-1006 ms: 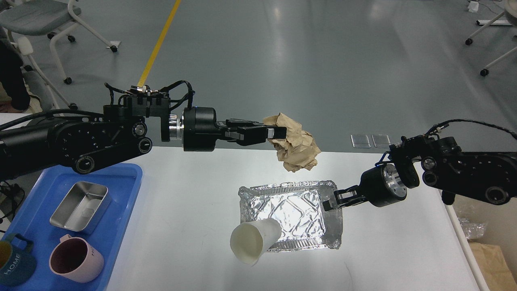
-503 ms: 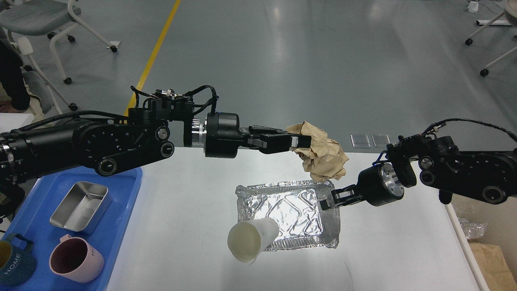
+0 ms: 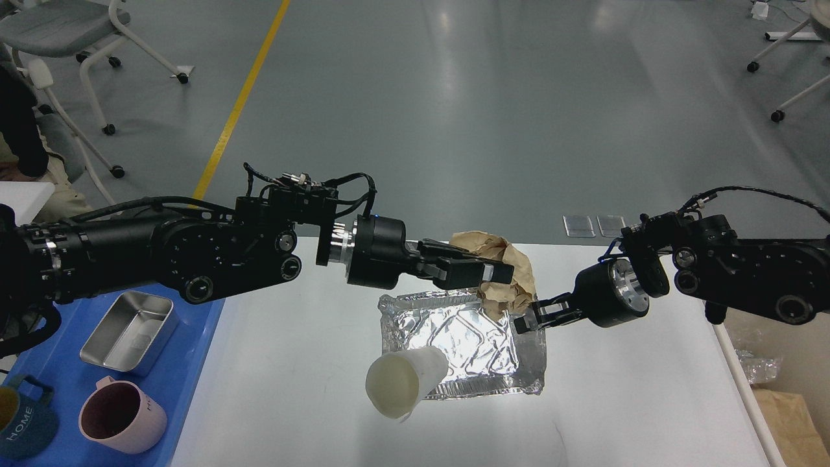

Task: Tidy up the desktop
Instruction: 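Lower the paper onto the foil tray and open the left gripper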

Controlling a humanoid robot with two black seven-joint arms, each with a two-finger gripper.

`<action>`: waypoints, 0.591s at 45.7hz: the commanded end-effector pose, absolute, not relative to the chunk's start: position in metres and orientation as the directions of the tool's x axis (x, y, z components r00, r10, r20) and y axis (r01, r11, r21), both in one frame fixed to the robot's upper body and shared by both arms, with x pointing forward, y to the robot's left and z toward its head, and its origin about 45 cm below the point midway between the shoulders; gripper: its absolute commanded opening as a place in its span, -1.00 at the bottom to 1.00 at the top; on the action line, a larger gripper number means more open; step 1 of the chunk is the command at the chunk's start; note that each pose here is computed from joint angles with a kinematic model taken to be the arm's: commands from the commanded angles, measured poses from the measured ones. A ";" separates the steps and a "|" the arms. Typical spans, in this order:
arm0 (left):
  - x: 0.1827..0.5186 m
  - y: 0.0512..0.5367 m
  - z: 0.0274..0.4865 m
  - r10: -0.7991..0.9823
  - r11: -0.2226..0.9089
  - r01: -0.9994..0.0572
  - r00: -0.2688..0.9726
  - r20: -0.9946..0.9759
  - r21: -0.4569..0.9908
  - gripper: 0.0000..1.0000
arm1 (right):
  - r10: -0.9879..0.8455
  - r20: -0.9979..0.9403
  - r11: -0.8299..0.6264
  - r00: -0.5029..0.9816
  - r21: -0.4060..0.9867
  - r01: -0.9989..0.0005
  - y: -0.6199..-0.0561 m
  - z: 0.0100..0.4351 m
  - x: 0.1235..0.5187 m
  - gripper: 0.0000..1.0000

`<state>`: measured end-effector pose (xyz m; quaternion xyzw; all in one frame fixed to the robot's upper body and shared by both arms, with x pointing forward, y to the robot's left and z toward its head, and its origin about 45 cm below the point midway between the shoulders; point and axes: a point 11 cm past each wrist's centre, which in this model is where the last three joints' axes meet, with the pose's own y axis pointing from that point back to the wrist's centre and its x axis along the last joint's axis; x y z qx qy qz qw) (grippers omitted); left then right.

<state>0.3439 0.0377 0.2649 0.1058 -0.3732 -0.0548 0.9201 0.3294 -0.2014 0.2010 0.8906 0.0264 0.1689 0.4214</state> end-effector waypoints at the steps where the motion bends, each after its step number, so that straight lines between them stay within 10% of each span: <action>1: 0.339 0.028 0.263 -0.194 0.971 0.043 0.714 0.673 0.235 -0.88 | 0.188 0.280 -0.642 0.942 0.761 -0.098 -0.203 0.202 0.330 -1.00; 27: 0.337 0.026 0.261 -0.216 0.966 0.056 0.711 0.669 0.253 -0.82 | 0.177 0.279 -0.634 0.944 0.766 -0.108 -0.208 0.200 0.332 -1.00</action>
